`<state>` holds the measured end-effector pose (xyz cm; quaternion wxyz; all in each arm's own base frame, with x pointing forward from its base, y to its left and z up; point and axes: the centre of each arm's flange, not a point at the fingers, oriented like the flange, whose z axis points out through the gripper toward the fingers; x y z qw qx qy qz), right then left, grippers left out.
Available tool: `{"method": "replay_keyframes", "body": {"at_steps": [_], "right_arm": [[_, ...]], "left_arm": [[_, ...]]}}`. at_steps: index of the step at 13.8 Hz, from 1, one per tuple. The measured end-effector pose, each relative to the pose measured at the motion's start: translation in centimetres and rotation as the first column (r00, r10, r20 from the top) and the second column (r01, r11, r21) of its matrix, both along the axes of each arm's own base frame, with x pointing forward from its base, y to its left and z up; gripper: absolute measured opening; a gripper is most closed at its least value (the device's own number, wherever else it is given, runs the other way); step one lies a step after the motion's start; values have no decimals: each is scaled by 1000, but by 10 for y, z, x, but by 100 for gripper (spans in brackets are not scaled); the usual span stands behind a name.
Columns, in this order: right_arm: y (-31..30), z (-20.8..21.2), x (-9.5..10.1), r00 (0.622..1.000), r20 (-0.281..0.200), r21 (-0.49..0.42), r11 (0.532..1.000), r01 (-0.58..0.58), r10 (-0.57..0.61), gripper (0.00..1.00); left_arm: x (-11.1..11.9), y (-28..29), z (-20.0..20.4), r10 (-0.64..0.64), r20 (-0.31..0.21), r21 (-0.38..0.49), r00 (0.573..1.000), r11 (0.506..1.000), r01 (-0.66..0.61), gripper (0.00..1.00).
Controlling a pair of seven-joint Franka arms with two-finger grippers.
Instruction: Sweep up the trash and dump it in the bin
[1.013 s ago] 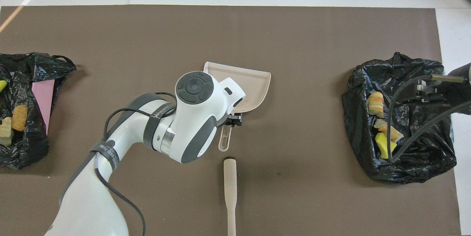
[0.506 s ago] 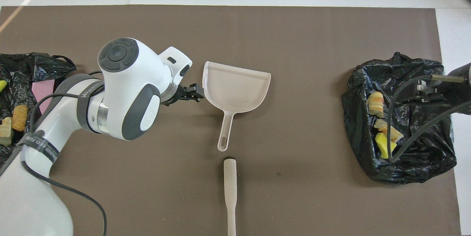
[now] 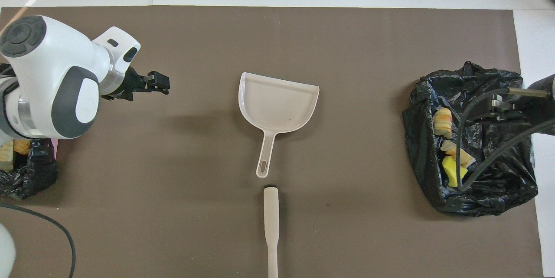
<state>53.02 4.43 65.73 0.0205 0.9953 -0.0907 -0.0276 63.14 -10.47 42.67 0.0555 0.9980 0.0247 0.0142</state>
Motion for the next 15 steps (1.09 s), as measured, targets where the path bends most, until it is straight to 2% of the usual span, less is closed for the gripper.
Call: {"method": "replay_keyframes", "body": {"at_steps": [2, 4, 9, 15], "right_arm": [[0, 0, 0, 1000, 1, 0, 1000, 0, 0, 100], [0, 0, 0, 1000, 3, 0, 1000, 1, -1, 100], [-3, 0, 1, 1000, 4, 0, 1000, 5, -5, 100], [-9, 0, 1, 1000, 4, 0, 1000, 17, -17, 100]], "left_arm": [[7, 31, 20, -63, 47, 25, 997, 998, 61, 100], [3, 59, 44, -81, 67, 33, 994, 996, 79, 100], [-34, 93, 116, -73, 47, 69, 996, 995, 70, 100], [-70, 109, 167, -54, 1, 68, 999, 996, 54, 100]]}}
